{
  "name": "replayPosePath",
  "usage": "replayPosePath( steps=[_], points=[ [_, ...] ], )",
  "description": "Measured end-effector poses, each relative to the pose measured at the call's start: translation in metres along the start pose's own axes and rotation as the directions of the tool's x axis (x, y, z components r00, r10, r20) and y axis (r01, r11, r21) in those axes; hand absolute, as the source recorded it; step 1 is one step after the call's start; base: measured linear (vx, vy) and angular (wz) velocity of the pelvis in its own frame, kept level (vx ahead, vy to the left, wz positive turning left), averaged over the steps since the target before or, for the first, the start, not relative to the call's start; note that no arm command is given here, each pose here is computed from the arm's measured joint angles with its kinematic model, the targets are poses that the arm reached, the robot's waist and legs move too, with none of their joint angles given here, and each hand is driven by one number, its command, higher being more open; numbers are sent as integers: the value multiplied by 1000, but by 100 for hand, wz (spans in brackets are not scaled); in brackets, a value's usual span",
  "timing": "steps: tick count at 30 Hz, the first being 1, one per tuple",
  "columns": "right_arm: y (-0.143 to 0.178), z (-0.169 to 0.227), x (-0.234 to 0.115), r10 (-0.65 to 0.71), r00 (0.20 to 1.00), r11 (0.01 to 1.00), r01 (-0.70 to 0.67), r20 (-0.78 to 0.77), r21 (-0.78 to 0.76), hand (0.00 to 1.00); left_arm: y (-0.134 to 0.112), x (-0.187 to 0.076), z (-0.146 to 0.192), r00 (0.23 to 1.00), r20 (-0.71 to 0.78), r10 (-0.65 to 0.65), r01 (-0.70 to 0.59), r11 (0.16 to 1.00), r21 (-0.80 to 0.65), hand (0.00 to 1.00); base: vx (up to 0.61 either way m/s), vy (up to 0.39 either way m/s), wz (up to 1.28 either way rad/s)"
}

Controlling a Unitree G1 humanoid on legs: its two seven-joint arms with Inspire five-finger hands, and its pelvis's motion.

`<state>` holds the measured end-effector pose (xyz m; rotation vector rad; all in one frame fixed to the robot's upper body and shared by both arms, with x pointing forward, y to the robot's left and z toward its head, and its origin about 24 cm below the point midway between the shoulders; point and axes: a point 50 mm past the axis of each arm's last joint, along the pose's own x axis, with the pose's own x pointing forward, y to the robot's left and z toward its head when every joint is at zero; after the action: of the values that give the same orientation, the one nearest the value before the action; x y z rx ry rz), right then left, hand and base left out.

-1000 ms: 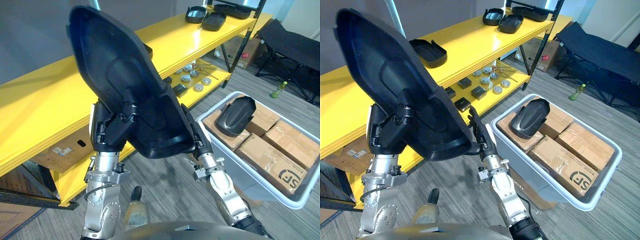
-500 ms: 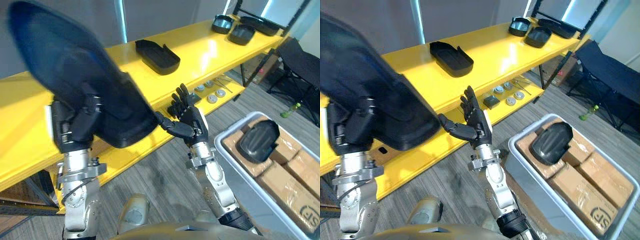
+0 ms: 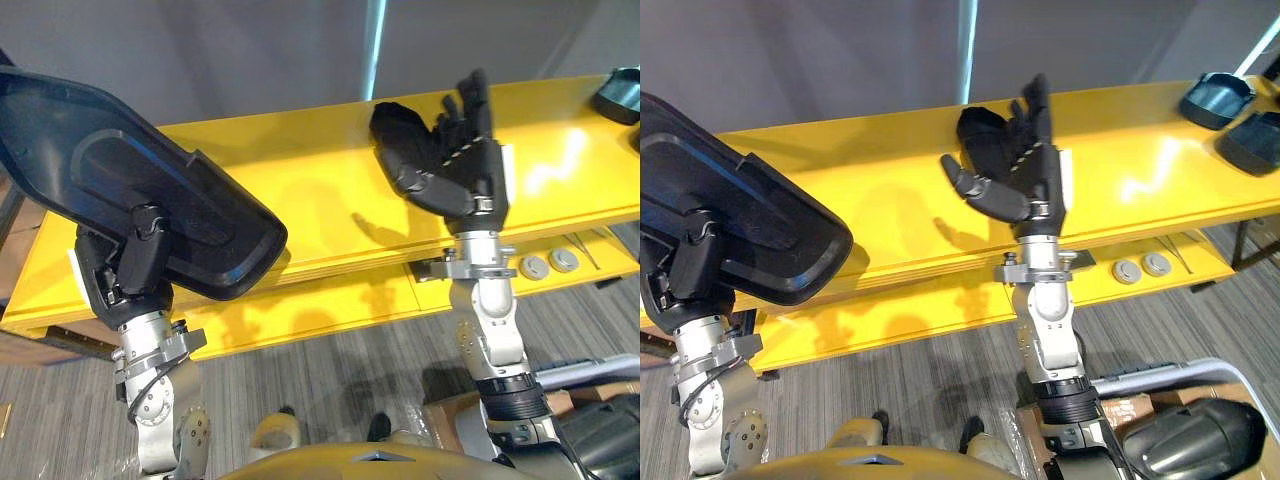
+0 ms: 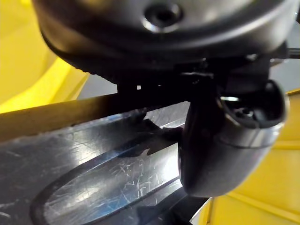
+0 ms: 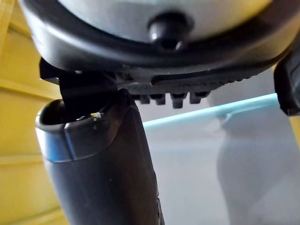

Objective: Walk over and take three plastic housings, then place them on the shelf

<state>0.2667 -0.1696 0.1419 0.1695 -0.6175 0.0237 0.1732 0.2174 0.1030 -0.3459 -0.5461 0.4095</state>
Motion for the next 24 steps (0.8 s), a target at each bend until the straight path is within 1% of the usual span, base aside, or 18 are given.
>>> replayPosePath(
  steps=[2, 3, 5, 8, 12, 13, 16, 19, 21, 22, 24],
  points=[
    [-2, -2, -5, -10, 1000, 1000, 10, -15, -1, 100, 0, 0, -1, 1000, 0, -5, 5, 1000, 15, 0, 27, 20, 26],
    [-6, -1, -18, -28, 999, 1000, 28, -36, 8, 100, -3, 0, -4, 1000, -12, -27, 28, 998, 60, 0, 33, 44, 45],
    [-9, 1, -30, -34, 998, 999, 35, -51, 19, 100, -4, 0, -9, 998, -30, -48, 51, 992, 116, 0, 14, 65, 67],
    [-20, 3, -36, -57, 997, 998, 58, -57, 9, 100, -10, 2, -18, 992, -70, -107, 118, 975, 190, 0, -48, 114, 62],
    [-27, 5, -39, -53, 997, 999, 53, -60, -5, 100, -9, 1, -28, 974, -156, -166, 211, 915, 343, 0, -77, 76, 3],
    [-29, 5, -38, -53, 997, 999, 53, -58, 4, 100, -8, 2, -28, 970, -166, -177, 226, 907, 356, 0, -153, 146, -36],
    [-33, 6, -40, -71, 996, 997, 72, -59, 12, 100, -8, 6, -30, 940, -228, -252, 325, 864, 385, 0, -132, 138, -36],
    [-31, 9, -40, -49, 998, 998, 50, -48, 24, 100, -16, 18, -33, 906, -271, -327, 413, 824, 387, 0, -77, 109, -14],
    [-30, 8, -40, -22, 998, 999, 24, -51, 46, 100, -25, 32, -40, 868, -299, -397, 490, 781, 387, 0, -56, 95, -30],
    [-29, 8, -40, -13, 999, 999, 15, -52, 45, 100, -26, 37, -42, 860, -309, -405, 503, 771, 390, 0, -38, 76, -28],
    [-26, 6, -40, 18, 998, 999, -15, -63, 47, 100, -25, 53, -53, 846, -348, -404, 524, 751, 402, 0, -2, 41, -20]
  ],
)
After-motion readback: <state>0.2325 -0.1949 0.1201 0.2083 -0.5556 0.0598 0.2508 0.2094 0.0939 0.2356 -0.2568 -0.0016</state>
